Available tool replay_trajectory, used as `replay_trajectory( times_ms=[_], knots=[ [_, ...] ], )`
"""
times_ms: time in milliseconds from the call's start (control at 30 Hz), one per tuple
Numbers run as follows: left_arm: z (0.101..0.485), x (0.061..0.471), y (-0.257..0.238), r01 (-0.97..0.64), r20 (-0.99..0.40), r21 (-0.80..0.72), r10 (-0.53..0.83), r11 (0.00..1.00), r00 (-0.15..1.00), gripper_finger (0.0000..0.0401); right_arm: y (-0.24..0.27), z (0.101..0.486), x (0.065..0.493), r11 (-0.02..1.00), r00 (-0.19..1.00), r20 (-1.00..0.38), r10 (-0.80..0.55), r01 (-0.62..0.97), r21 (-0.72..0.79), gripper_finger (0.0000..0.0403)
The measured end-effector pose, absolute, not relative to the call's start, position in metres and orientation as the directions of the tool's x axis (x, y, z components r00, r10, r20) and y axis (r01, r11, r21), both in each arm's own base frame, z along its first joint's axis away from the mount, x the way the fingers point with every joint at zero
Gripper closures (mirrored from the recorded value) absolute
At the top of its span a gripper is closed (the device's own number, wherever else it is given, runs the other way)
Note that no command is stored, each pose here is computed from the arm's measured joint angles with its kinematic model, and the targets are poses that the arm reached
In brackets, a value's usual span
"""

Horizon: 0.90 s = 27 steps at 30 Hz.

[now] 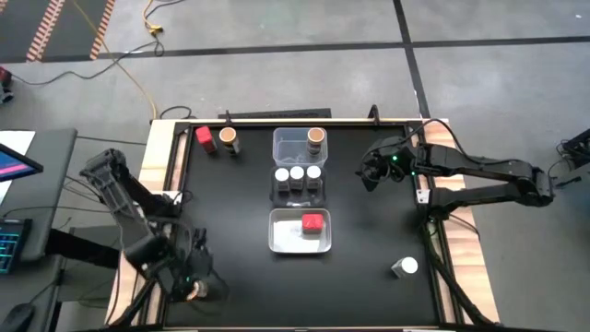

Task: Sort spices by type
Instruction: Put the bottom brown seasoning bottle into the white transparent bin aligned with the other brown seasoning bottle

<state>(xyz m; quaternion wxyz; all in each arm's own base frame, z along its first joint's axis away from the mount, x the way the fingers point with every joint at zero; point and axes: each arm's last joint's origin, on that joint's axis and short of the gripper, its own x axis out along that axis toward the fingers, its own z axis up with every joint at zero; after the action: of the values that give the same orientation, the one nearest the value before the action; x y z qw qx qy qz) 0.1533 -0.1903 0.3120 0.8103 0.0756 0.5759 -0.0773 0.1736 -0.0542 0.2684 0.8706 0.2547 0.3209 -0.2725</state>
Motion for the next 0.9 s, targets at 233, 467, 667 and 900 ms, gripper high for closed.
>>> replay_trajectory(
  times_ms=[233, 467, 667, 900],
  knots=[
    [0.292, 0.15, -0.231, 0.264, -0.945, -0.035, -0.118, 0.964, 0.305, 0.0061, -0.054, 0.268, 0.174, 0.717, 0.645, -0.698, -0.311, 0.641, 0.274, 0.0126],
    [0.288, 0.145, -0.244, 0.242, -0.939, -0.075, -0.151, 0.967, 0.31, 0.0061, -0.054, 0.268, 0.174, 0.707, 0.646, -0.698, -0.311, 0.647, 0.284, 0.0126],
    [0.277, 0.137, -0.245, 0.196, -0.947, -0.077, -0.133, 0.978, 0.293, 0.0061, -0.054, 0.269, 0.174, 0.707, 0.648, -0.695, -0.311, 0.647, 0.286, 0.0126],
    [0.27, 0.134, -0.243, 0.226, -0.955, -0.048, -0.111, 0.973, 0.274, 0.0061, -0.054, 0.268, 0.174, 0.687, 0.647, -0.696, -0.311, 0.659, 0.306, 0.0126]
  ],
)
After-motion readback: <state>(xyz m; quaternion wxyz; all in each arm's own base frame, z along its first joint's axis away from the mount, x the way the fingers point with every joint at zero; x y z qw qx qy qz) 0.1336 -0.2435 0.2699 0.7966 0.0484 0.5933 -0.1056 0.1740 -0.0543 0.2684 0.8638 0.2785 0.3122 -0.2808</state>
